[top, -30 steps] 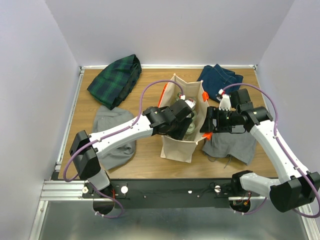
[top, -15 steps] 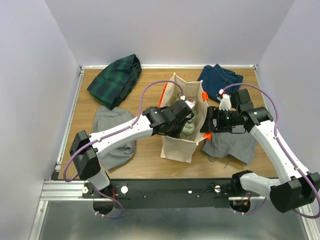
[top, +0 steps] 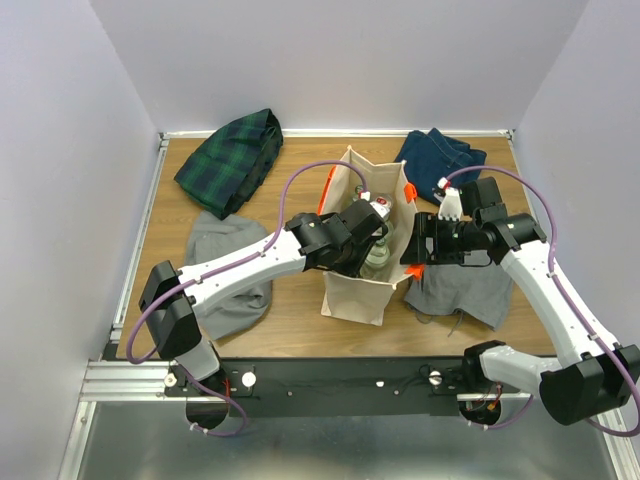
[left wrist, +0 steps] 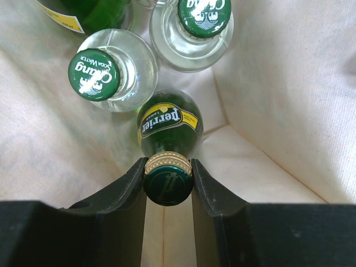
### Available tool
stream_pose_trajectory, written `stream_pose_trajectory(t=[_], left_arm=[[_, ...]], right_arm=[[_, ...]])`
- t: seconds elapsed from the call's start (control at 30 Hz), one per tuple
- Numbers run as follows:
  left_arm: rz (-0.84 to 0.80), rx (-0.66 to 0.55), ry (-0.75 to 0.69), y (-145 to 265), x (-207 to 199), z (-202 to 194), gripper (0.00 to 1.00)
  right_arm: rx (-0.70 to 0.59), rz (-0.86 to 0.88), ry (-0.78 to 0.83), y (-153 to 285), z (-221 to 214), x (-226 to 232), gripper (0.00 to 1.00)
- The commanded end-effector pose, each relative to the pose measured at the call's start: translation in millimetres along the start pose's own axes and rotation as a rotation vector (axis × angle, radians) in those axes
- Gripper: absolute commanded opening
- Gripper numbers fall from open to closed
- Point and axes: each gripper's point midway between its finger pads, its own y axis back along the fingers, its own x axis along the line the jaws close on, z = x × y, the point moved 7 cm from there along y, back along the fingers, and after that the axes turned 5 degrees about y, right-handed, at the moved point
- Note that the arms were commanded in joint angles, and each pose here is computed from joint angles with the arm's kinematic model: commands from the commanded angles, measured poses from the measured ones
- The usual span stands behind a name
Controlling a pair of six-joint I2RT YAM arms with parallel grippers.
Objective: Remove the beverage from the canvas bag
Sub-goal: Take out the drink from the canvas bag.
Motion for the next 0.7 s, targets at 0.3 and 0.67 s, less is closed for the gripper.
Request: stream_pose_trajectory(t=[0.3, 0.67], left_arm=[[-0.023, -0.014, 0.003, 11.5, -3.6, 4.4, 0.02], [-0.024, -0.021, 0.005, 14.0, -3.5, 6.5, 0.0]], right_arm=[[-0.052, -0.016, 0.034, 5.7, 11.4, 2.3, 0.85], [-0.053, -0.017, 0.035, 6.2, 10.6, 2.2, 0.85]])
